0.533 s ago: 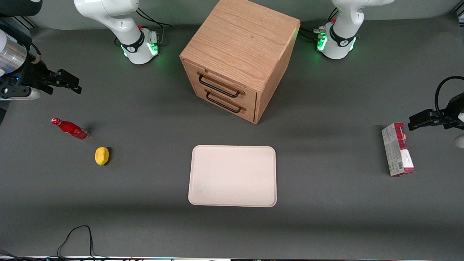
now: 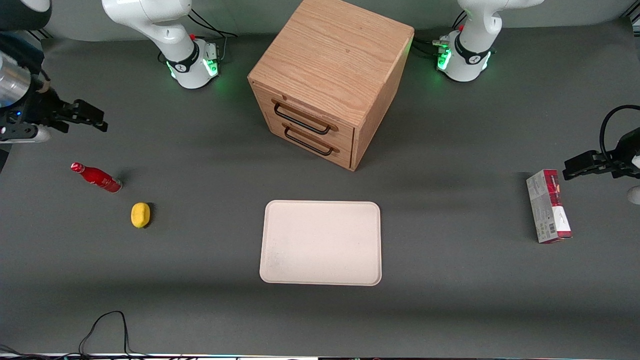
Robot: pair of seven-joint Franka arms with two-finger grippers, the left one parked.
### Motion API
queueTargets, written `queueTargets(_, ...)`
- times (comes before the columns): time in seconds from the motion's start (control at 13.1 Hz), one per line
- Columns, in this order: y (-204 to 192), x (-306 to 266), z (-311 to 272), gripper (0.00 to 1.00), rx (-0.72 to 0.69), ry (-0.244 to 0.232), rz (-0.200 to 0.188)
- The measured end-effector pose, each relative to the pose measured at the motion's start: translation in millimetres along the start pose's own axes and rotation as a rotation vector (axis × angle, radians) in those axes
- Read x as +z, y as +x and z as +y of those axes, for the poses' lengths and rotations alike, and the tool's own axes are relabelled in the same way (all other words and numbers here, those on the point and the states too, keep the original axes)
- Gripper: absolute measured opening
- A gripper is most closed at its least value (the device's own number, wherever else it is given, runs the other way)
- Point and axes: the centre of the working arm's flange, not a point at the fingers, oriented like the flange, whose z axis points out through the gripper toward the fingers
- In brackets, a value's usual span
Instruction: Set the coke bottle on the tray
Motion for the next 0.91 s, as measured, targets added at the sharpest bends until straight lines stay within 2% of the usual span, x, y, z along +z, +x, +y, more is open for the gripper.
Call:
queueTargets(0.08, 3, 7, 26, 1.0, -0.014, -0.007, -0.005)
queueTargets(0.23, 7, 27, 84, 1.0, -0.052, -0.013, 0.016)
queueTargets(0.46, 4, 85, 159, 1.0, -0.084, -0.012, 0.032)
queueTargets(0.76, -9, 167, 193, 1.0, -0.098, -0.038, 0.094)
queueTargets(0.91, -16, 201, 200, 1.0, -0.104, -0.049, 0.099)
